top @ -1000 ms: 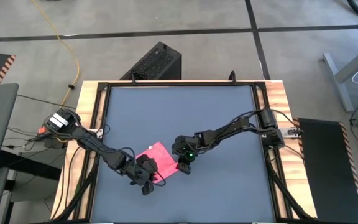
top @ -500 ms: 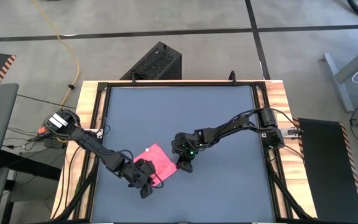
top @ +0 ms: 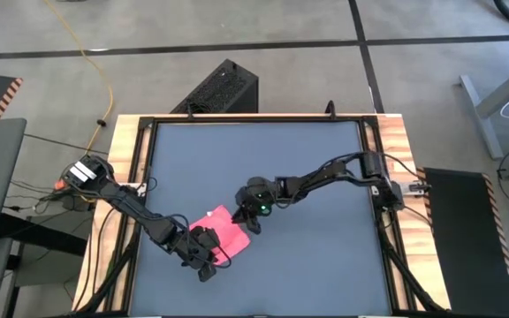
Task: Roll towel
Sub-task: Roll the red towel
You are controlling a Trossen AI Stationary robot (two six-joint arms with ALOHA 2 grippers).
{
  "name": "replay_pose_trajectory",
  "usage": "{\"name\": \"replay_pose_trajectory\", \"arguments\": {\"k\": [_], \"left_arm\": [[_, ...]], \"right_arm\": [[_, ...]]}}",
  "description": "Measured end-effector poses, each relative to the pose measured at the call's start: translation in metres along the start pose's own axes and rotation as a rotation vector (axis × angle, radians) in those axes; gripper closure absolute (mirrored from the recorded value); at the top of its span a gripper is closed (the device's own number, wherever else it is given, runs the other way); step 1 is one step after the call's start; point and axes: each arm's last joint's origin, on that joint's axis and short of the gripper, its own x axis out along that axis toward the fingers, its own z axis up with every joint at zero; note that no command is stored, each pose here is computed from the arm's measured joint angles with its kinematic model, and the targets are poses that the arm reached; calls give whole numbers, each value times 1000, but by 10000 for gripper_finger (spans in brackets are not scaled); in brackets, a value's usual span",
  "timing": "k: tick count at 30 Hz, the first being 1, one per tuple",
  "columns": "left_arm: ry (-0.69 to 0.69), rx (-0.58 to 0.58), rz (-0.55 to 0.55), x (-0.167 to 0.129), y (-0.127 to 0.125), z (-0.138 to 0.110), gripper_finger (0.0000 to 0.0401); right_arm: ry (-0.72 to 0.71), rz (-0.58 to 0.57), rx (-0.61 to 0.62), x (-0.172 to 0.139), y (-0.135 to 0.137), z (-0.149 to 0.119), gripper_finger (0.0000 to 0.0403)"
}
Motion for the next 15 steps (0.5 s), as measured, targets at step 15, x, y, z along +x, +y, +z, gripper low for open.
{"name": "replay_pose_trajectory", "arguments": {"k": [15], "left_arm": [[42, -33, 20, 0, 2, -4, 401]], "right_arm": [[52, -50, -53, 40, -16, 5, 368]]}}
